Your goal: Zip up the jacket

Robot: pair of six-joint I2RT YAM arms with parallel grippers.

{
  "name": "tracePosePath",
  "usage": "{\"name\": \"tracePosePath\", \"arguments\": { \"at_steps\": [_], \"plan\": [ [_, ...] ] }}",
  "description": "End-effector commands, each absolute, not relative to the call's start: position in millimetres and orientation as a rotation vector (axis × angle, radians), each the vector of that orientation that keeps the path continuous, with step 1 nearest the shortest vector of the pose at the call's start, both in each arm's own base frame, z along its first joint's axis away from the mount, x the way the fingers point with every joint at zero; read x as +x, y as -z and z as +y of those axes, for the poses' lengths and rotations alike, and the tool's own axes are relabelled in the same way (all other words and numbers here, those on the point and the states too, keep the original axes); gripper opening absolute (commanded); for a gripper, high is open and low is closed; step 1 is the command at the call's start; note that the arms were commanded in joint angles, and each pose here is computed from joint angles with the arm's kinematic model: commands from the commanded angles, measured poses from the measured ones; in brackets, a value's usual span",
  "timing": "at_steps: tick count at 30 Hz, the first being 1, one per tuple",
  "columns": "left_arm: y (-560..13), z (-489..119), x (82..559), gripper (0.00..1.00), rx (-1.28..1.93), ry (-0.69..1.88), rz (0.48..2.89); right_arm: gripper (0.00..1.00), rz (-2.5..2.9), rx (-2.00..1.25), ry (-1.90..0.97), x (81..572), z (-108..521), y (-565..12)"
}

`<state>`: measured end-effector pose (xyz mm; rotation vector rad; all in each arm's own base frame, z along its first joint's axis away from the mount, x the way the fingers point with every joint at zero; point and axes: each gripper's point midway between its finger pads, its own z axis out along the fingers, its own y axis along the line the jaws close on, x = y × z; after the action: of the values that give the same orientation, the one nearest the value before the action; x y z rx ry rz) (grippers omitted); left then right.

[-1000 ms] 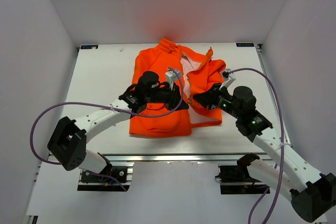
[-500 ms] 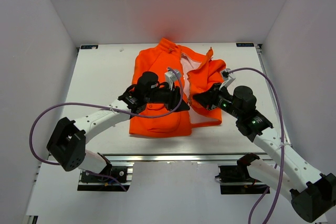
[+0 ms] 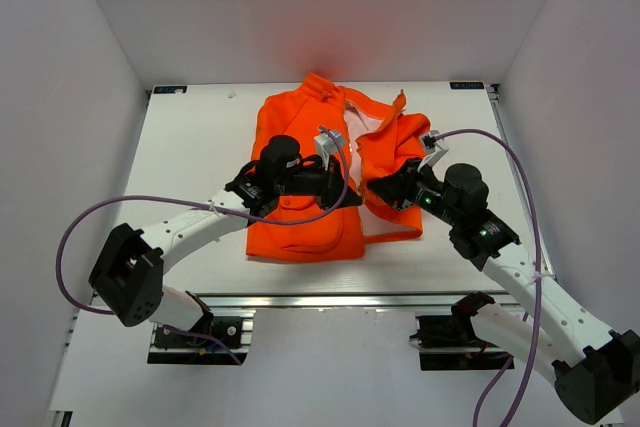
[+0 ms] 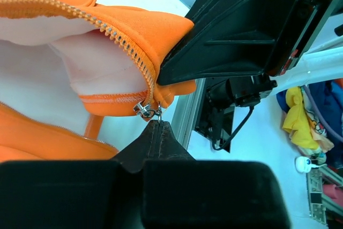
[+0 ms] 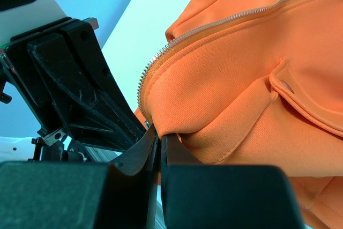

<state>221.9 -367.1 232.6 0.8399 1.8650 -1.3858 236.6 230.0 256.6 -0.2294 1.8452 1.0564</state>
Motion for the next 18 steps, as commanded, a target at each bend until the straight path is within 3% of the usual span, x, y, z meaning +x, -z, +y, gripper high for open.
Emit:
{"name": "tracePosePath", "arguments": {
  "at_steps": [1,18],
  "plan": [
    [-239.0,-363.5,221.0,0.00,0.837,1.375,1.849,0.00,1.744,-0.242,-1.063,239.9,230.4,-289.9],
    [-237.3,-339.3,239.7,0.00,0.723,1.146,1.916,0.00,1.741,-0.236,-1.014,245.8,226.1,-291.2]
  ]
}}
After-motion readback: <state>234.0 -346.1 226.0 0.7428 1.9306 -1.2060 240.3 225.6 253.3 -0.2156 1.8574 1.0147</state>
